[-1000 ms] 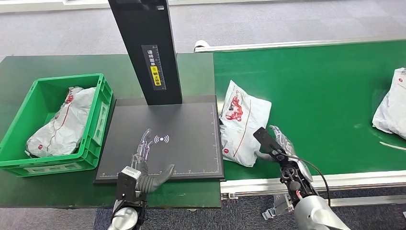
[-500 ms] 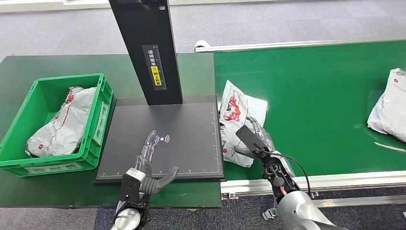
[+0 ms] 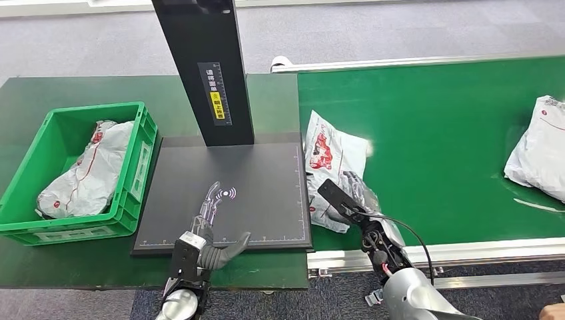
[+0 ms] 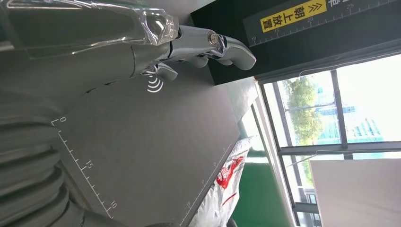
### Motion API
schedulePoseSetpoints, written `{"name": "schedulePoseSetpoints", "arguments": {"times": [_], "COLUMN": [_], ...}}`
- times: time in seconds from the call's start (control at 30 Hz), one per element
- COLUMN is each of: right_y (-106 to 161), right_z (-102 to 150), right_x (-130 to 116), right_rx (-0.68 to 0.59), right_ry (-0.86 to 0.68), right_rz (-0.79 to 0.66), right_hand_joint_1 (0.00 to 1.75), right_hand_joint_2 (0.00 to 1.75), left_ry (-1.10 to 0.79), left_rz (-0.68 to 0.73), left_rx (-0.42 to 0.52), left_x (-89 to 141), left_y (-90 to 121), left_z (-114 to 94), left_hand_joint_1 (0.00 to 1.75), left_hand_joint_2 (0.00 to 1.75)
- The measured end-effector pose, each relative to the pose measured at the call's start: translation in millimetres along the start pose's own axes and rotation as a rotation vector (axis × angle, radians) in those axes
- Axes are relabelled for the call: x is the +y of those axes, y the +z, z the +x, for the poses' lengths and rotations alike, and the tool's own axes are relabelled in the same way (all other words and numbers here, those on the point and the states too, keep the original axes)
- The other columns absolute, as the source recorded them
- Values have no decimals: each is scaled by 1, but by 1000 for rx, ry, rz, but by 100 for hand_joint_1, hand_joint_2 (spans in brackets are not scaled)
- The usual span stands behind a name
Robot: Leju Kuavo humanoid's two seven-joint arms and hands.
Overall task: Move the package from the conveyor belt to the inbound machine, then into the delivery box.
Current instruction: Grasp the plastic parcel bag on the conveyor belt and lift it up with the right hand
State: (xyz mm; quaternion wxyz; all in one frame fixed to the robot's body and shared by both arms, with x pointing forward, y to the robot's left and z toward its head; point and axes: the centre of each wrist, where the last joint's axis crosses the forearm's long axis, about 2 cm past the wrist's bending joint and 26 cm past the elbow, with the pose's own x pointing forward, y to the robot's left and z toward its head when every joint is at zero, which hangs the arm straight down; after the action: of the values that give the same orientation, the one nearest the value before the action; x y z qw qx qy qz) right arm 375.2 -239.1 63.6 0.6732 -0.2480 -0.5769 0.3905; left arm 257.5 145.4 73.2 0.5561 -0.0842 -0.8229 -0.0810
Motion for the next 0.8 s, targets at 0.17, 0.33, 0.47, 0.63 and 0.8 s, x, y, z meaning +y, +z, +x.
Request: {"name": "schedulePoseSetpoints", "arguments": {"times": [0.17,0.33,0.47,0.63,0.8], "right_y": [1,2,4,5,7], "right_z": [-11,-22,-30,-39,-49], "right_x": [-5,-11,-15,-18,-23], "right_rx": [79,140,176,201,199], "right_ry": [79,120,135,129,77], "right_rz": [11,12,11,16,18], "right_hand_joint_1": [0,0,0,0,0], "right_hand_joint_2": [175,175,175,175,175], "left_ry": [0,-1,-3,-5,-9], "left_rz": [2,5,6,4,-2], "left_rx": [2,6,8,11,16], "left_x": [0,1,2,3,5], "left_y": [0,2,4,6,9], "left_z": [1,1,1,1,-1], "left_hand_joint_1": [0,0,0,0,0], "left_hand_joint_2": [175,175,175,175,175]}}
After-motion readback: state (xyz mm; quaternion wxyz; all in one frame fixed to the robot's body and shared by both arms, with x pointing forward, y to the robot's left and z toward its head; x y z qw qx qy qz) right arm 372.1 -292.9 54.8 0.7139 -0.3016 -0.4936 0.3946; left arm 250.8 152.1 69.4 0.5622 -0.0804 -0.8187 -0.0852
